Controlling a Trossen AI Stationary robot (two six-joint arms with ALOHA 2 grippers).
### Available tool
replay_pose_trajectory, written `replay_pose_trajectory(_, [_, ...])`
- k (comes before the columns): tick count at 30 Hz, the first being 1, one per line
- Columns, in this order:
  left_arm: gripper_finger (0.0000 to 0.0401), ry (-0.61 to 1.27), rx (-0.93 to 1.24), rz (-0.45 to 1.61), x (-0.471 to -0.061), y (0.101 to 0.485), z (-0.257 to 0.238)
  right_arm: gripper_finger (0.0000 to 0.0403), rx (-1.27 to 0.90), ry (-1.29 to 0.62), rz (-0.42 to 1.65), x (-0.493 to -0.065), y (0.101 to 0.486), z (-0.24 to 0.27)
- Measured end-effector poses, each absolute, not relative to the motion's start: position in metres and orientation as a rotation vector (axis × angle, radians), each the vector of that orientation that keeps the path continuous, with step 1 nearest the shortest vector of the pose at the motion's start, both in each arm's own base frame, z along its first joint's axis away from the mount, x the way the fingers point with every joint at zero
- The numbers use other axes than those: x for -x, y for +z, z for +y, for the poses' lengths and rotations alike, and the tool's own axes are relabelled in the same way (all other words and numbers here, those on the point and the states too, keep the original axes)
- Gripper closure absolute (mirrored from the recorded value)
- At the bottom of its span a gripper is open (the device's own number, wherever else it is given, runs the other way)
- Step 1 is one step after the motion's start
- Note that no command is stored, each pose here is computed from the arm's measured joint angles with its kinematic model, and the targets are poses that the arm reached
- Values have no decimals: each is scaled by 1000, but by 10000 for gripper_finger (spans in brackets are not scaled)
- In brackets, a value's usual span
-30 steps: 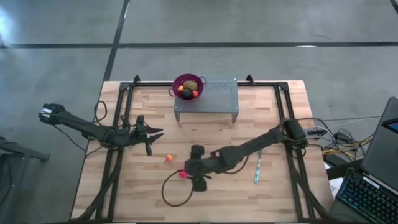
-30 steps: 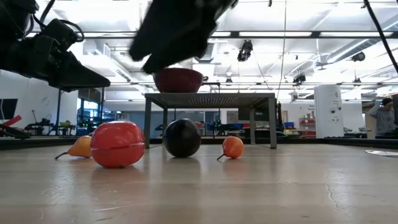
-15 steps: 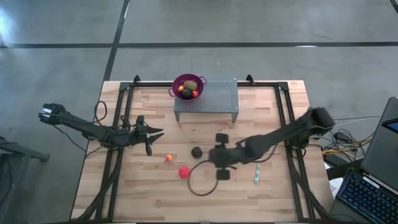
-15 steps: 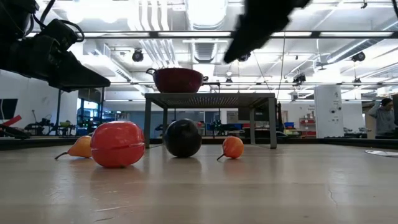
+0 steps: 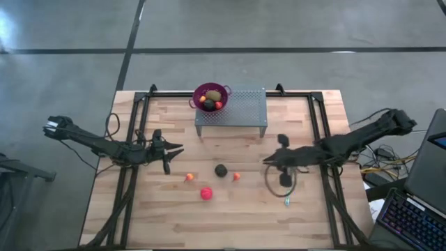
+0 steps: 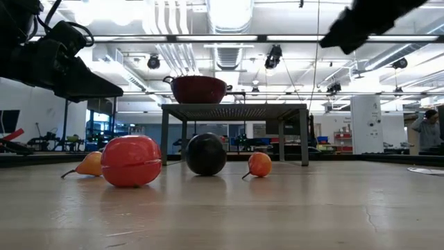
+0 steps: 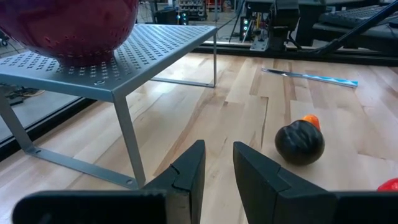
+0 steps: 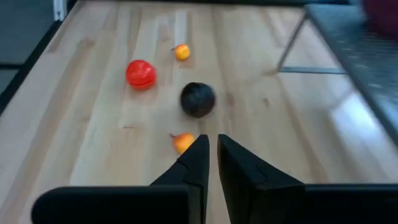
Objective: Pick & Place Fruit
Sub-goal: Put the red tomato into the purple strainer bowl on the shelf
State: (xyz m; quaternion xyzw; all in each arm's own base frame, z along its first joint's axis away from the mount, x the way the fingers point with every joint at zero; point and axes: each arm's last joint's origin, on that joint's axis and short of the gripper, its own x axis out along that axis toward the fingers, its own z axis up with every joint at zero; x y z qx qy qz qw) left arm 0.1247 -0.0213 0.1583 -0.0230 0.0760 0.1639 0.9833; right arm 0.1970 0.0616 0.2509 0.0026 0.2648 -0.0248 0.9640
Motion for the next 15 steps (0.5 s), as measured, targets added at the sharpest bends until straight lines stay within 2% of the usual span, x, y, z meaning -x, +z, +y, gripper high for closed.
replay_pose_trajectory(7, [311,330,46,153,-125,158,-21,362,21,-52,441,-156,244,46])
replay_pose_trajectory(15, [311,330,46,154,-125,158,-21,341,5,-48,397,-136,231,39])
